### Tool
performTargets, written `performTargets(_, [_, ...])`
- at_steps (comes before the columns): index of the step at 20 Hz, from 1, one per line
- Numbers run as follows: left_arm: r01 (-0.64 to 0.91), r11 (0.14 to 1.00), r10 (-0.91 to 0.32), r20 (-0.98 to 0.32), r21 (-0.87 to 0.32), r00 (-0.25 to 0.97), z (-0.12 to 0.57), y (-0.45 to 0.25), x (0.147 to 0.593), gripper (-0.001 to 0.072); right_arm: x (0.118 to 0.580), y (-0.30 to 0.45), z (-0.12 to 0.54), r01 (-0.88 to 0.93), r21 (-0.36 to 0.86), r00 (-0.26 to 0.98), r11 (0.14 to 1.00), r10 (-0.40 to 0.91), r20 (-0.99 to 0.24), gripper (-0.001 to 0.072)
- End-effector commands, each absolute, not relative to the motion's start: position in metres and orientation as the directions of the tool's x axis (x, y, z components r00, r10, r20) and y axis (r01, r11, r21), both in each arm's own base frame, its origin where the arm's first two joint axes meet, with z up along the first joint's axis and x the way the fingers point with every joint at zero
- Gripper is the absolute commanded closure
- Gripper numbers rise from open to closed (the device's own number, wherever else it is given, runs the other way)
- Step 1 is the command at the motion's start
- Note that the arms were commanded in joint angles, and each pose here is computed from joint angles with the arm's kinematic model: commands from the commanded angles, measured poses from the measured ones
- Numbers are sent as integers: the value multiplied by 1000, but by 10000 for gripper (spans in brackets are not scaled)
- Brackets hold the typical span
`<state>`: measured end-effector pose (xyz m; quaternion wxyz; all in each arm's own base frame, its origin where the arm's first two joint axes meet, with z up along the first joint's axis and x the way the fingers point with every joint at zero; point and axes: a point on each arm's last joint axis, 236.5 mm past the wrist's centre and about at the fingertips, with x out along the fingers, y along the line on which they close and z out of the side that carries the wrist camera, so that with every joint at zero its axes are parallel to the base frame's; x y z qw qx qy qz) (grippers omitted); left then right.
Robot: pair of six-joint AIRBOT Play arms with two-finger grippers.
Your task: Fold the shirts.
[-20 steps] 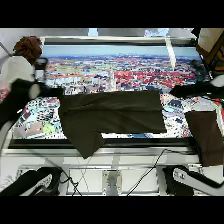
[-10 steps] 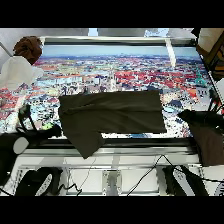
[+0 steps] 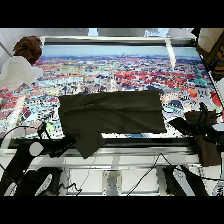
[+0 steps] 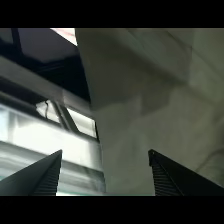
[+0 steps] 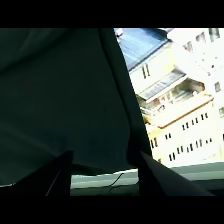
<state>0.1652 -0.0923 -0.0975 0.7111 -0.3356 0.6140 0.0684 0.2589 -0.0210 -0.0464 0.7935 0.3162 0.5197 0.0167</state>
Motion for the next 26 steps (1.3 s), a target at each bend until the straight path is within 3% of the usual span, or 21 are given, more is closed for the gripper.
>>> performTargets(1, [-511, 761, -336, -917, -399, 217, -118, -99, 171, 140, 265, -16, -42, 294, 552, 488, 780, 374, -789, 256])
performTargets(4, [-534, 724, -381, -898, -437, 220, -129, -111, 183, 140, 269, -13, -38, 275, 570, 503, 774, 389, -772, 256])
performTargets(7, [-548, 714, -436, -889, -435, 139, -144, -126, 172, 141, 269, -13, -38, 275, 571, 506, 773, 389, -770, 256])
performTargets(8, [-560, 702, -454, -882, -440, 123, -146, -131, 171, 222, 269, -13, -38, 275, 571, 505, 774, 389, -771, 256])
performTargets(9, [-567, 692, -467, -876, -447, 122, -146, -134, 171, 411, 269, -12, -38, 275, 571, 503, 773, 391, -771, 256])
performTargets(10, [-547, 697, -476, -870, -464, 130, -144, -136, 173, 702, 268, -12, -38, 274, 572, 501, 773, 394, -771, 257])
performTargets(13, [-491, 707, -502, -850, -508, 157, -130, -143, 187, 696, 266, -13, -40, 274, 563, 492, 780, 389, -779, 287])
performTargets(17, [-376, 699, -504, -792, -608, 345, -77, -146, 245, 697, 261, -16, -44, 281, 540, 471, 794, 376, -798, 292])
performTargets(19, [-311, 725, -492, -778, -614, 391, -55, -144, 262, 697, 246, -16, -54, 300, 510, 405, 806, 376, -833, 291])
performTargets(22, [-290, 736, -495, -778, -612, 386, -48, -145, 265, 697, 237, -15, -69, 323, 506, 341, 800, 400, -851, 278])
performTargets(26, [-289, 749, -510, -797, -596, 324, -53, -149, 250, 697, 235, 0, -89, 393, 575, 271, 718, 507, -818, 270])
